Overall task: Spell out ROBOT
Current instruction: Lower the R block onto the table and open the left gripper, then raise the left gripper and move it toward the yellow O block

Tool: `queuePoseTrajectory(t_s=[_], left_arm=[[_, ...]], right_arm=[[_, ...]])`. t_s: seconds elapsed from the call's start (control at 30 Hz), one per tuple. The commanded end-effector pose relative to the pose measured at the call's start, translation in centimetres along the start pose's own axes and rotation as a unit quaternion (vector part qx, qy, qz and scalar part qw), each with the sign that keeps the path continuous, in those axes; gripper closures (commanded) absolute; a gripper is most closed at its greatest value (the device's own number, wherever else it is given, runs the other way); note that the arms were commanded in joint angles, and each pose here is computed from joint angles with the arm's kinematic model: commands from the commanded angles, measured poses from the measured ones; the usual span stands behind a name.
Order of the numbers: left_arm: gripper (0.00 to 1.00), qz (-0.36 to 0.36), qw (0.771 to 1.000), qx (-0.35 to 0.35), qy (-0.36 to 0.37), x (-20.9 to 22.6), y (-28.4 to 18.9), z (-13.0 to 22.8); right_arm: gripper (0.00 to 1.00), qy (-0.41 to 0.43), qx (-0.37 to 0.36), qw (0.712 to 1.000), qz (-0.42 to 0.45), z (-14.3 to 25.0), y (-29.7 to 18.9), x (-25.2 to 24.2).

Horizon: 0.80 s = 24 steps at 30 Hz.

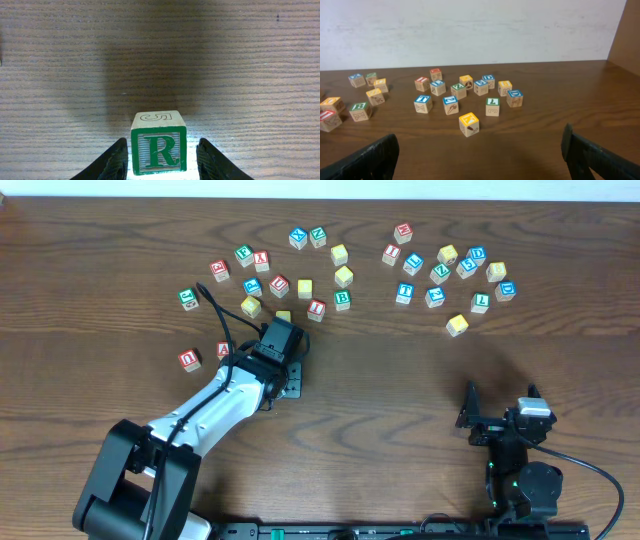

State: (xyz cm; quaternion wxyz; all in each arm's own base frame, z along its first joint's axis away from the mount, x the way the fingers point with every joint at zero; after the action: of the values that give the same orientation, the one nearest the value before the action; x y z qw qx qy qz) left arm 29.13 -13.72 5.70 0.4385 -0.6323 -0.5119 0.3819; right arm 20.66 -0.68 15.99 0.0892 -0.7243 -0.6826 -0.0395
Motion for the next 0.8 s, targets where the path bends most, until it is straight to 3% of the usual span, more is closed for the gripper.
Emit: queuePoseTrajectory(t_s=[0.0, 0.4, 0.77], left_arm=[[0.56, -0.008, 1.000, 0.007, -0.001, 0.2, 0.4, 0.4], [0.55, 0.000, 1.000, -0.020, 0.011, -0.3, -0.7, -1.6], [0.46, 0.023, 0.989, -0.137, 0.041, -1.7, -7.8, -8.5]], right_arm=[[0.01, 0.005, -0.001, 1.000, 0.004, 0.0, 0.0, -0.1], [0.01, 0.005, -0.001, 1.000, 0.004, 0.0, 0.0, -0.1], [0.01, 0.005, -0.001, 1.000, 0.004, 0.0, 0.0, -0.1]])
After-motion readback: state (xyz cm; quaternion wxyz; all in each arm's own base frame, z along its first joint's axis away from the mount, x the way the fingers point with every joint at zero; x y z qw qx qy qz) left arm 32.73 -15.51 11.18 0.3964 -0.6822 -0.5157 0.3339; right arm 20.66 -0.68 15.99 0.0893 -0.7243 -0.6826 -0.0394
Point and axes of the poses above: each gripper's point midway between its finger pads, its own y axis out along the fingers, its own x axis along the line the jaws close on, z = x × y, the point moved 4 cm from there along -y, back along the fingers, and after that the axes turned 8 degrees about y, right-handed, at the moved point
